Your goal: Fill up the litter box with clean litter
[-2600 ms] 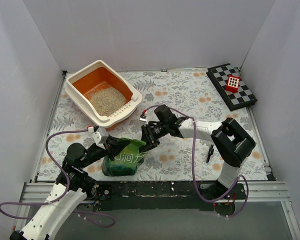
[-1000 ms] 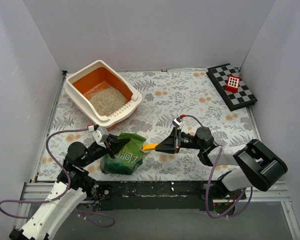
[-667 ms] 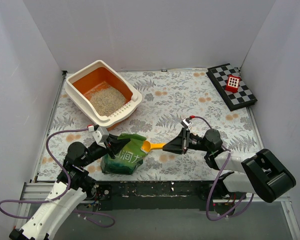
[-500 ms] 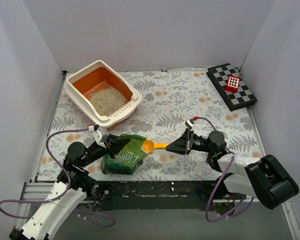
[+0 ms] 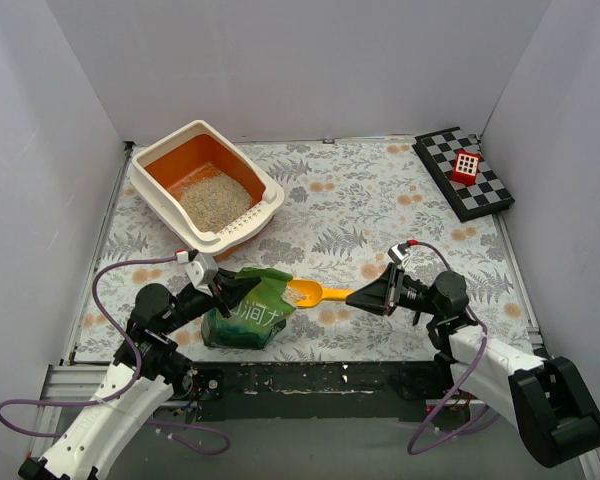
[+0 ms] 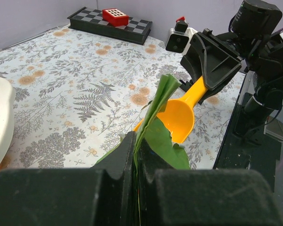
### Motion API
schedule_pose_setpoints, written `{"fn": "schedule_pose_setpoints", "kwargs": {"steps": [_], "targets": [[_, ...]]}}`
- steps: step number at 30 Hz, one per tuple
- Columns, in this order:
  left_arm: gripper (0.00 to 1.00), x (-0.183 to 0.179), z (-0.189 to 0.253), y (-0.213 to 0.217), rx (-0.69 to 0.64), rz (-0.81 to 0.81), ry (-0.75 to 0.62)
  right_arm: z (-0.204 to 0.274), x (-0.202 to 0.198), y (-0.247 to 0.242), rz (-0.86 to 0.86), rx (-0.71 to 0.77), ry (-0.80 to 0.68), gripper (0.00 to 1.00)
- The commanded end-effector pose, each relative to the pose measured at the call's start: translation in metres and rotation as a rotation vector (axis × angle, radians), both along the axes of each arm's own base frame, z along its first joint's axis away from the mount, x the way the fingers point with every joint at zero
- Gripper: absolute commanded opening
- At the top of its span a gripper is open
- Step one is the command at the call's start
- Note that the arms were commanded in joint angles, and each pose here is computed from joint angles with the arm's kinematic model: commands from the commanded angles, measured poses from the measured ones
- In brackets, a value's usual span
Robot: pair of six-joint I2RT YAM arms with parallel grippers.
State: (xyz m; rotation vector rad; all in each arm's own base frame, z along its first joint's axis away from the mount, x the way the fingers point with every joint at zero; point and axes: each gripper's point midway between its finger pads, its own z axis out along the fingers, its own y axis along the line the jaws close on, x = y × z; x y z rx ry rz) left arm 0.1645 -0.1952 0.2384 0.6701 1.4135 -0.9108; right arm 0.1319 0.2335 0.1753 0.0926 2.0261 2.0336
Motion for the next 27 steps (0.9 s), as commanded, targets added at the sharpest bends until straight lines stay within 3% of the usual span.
{"fn": "schedule_pose_setpoints", "kwargs": {"steps": [1,17,27], "targets": [[0.0,0.003,0.007,0.002,-0.013,0.016,-0.029,-0.006,-0.007,-0.008,-0.001,-0.016,-0.002,0.01],[0.0,0.005,0.016,0.009,-0.044,0.068,-0.057,0.008,0.001,-0.027,-0.119,-0.01,-0.023,0.01],[0.0,0.009,0.025,0.019,-0.063,0.132,-0.08,0.048,0.019,-0.027,-0.174,-0.02,-0.073,0.01]]}}
